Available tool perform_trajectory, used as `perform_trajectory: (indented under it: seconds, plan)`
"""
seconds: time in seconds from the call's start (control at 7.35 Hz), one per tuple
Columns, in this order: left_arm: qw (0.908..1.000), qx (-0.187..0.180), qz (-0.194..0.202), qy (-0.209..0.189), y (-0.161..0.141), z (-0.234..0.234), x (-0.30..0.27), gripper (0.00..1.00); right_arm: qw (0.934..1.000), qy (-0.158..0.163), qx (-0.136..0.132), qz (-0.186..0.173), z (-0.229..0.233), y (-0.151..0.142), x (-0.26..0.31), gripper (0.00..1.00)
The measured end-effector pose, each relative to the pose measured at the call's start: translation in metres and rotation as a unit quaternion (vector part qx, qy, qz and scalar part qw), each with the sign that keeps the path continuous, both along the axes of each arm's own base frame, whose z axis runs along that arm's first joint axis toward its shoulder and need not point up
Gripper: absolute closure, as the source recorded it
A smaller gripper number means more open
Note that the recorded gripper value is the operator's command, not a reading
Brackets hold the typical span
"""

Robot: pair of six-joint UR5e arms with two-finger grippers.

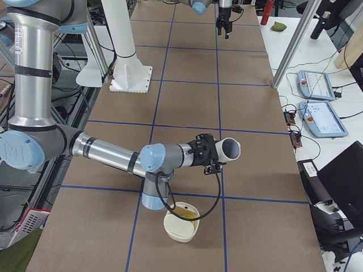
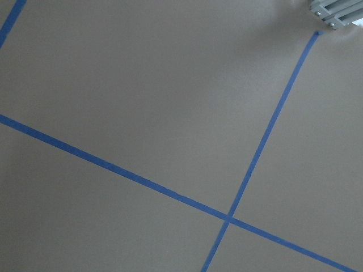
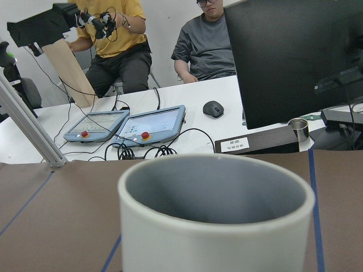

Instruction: Left arm hands cup to right arm to dump lemon

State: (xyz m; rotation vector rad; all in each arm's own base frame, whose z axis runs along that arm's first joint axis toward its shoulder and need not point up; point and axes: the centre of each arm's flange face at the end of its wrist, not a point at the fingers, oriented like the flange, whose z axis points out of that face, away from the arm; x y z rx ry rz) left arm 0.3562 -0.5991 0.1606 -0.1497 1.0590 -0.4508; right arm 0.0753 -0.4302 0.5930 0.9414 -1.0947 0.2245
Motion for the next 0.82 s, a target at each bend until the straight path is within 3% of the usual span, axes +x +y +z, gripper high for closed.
perform_trajectory:
  seconds: [0.27, 0.54, 0.82]
  plan:
    - [1.0000, 0.005, 0.001, -0.001, 0.003, -0.001, 0.006, 0.00, 0.9951, 0.086, 0.038, -0.030, -0.024, -0.044, -0.037, 0.87]
    - [1.0000, 0.007, 0.005, 0.000, 0.006, -0.004, 0.011, 0.00, 0.9790, 0.183, 0.080, -0.041, -0.040, -0.082, -0.092, 0.87]
    - [0.9999, 0.008, 0.006, 0.001, 0.007, -0.006, 0.013, 0.00, 0.9615, 0.255, 0.094, -0.041, -0.072, -0.112, -0.175, 0.87]
